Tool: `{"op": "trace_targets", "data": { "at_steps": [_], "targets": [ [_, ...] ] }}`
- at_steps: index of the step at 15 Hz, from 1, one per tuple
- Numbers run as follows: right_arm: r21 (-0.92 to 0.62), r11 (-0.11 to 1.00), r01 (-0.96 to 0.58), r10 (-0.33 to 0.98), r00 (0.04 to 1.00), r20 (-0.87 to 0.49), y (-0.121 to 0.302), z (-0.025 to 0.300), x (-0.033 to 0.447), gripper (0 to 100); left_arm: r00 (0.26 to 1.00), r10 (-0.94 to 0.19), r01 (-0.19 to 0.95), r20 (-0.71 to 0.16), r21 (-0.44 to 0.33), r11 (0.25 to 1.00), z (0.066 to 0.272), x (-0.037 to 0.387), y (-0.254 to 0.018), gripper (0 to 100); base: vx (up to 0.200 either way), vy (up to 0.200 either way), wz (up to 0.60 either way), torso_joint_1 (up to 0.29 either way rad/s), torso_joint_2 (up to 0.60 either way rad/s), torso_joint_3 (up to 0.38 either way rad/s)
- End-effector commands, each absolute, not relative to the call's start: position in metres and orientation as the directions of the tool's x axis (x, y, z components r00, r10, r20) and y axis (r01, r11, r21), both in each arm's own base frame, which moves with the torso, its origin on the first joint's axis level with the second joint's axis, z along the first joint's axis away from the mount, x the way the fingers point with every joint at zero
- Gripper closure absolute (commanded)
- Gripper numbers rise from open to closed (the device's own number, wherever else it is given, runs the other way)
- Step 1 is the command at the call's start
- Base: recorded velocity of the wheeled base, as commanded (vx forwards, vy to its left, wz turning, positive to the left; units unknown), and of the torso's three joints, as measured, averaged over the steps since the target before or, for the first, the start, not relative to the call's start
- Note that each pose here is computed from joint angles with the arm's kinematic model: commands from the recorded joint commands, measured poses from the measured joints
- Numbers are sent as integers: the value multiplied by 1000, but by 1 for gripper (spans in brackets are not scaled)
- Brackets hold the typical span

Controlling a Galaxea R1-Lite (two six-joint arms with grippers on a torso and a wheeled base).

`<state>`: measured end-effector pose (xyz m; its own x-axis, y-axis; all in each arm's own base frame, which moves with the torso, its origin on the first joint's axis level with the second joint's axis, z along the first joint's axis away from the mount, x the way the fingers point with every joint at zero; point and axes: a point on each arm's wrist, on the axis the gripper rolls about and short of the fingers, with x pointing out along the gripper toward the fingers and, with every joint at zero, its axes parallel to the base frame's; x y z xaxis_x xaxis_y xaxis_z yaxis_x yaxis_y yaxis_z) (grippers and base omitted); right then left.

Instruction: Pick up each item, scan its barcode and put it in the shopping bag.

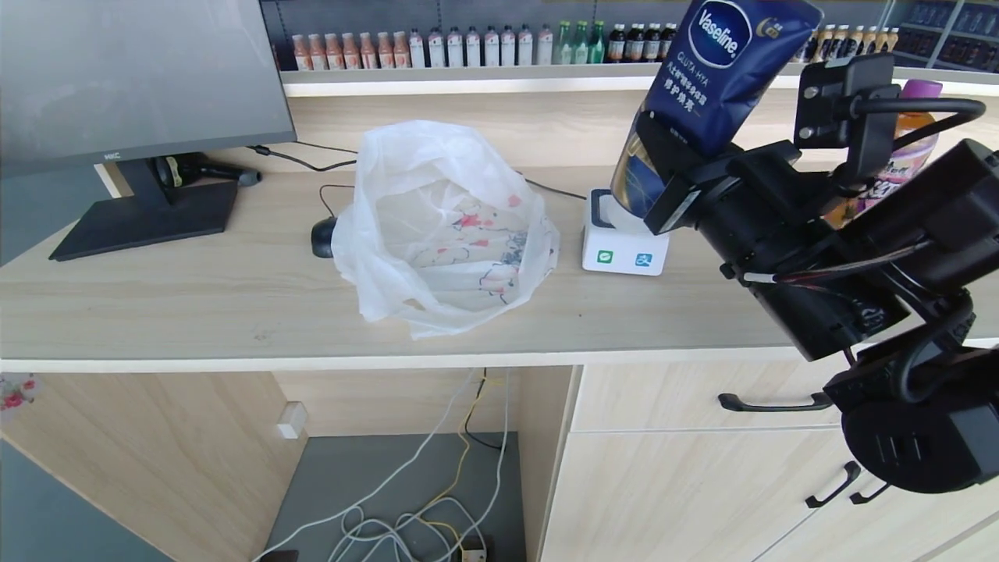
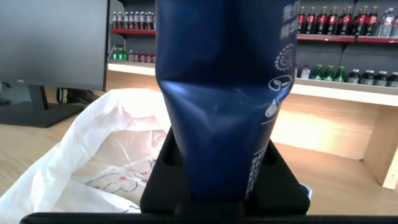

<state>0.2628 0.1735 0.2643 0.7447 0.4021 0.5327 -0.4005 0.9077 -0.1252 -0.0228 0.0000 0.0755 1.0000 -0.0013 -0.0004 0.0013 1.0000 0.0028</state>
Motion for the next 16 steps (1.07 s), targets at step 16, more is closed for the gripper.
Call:
{"op": "trace_targets", "data": {
  "at_steps": [16],
  "targets": [
    [-82, 888, -453, 445, 798, 406, 209, 285, 316, 100, 1000, 0, 0, 0, 2, 1000, 75, -23, 0, 100, 0, 63, 0, 0, 1, 1]
  ]
}}
